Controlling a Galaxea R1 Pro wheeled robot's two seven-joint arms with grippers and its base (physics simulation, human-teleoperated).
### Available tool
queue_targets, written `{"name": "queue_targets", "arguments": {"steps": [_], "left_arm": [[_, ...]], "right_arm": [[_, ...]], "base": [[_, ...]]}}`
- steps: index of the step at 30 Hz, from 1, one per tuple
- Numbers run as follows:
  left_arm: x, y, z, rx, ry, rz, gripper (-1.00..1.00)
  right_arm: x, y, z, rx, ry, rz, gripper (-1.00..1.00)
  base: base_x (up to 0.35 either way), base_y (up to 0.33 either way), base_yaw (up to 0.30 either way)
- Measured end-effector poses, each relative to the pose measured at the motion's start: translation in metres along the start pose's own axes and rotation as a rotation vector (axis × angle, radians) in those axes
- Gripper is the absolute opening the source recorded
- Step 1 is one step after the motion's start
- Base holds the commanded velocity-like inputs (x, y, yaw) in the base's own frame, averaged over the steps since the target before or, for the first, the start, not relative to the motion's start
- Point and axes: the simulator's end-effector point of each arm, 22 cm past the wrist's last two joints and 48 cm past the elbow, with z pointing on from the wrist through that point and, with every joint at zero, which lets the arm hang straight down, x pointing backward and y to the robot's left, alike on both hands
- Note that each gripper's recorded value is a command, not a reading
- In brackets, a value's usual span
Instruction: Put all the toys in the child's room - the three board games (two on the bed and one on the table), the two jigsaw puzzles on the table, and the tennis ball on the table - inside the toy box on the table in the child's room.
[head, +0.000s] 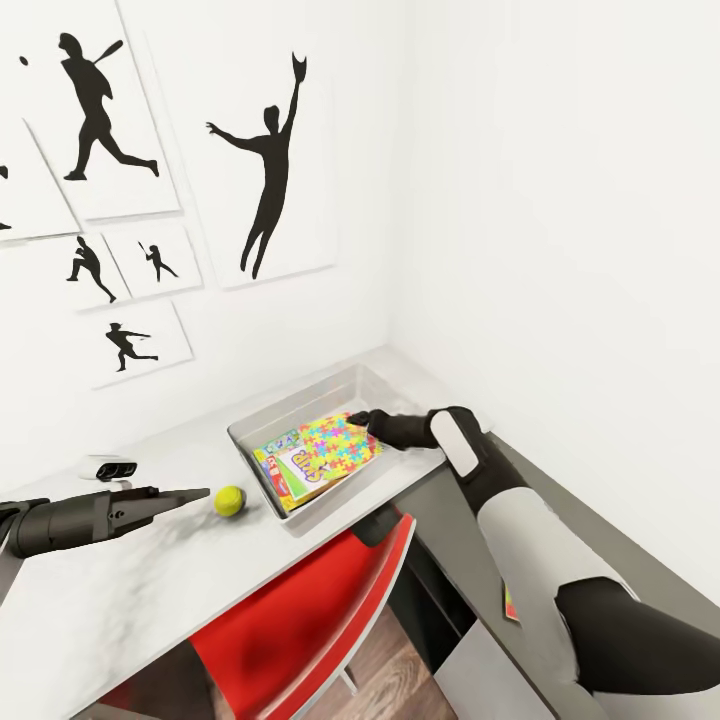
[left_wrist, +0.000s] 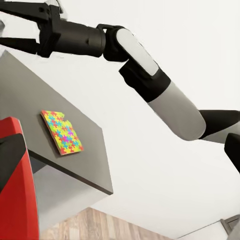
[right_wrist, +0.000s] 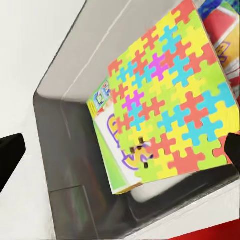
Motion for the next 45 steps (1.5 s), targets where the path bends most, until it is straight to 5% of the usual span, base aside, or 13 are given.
{"name": "queue_targets", "arguments": {"steps": [4,9,15,24,32,45], "left_arm": [[0.0,0.0,0.0,0.0,0.0,0.0,1.0],[0.0,0.0,-0.001,-0.001,0.0,0.001,1.0],[-0.001,0.002,-0.003,-0.008,-0.001,-0.002,1.0],[-0.017,-0.001,-0.021,-0.033,-0.058,0.033,1.0],[-0.011,-0.004,-0.024,-0.037,-0.061,0.05,1.0],[-0.014,-0.011,-0.029,-0.037,-0.074,0.066,1.0]], "right_arm": [[-0.024,0.042,-0.031,-0.122,-0.072,-0.072,1.0],[-0.037,0.06,-0.082,-0.207,-0.162,-0.104,1.0],[-0.014,0.031,-0.117,-0.224,-0.184,-0.047,1.0],[0.063,-0.054,-0.187,-0.348,-0.294,0.11,1.0],[0.111,-0.078,-0.227,-0.433,-0.399,0.094,1.0],[0.103,-0.083,-0.245,-0.431,-0.469,0.066,1.0]], "base": [[0.0,0.0,0.0],[0.0,0.0,0.0],[0.0,0.0,-0.001],[-0.002,0.0,-0.142],[-0.052,0.0,-0.186],[-0.003,0.0,-0.161]]}}
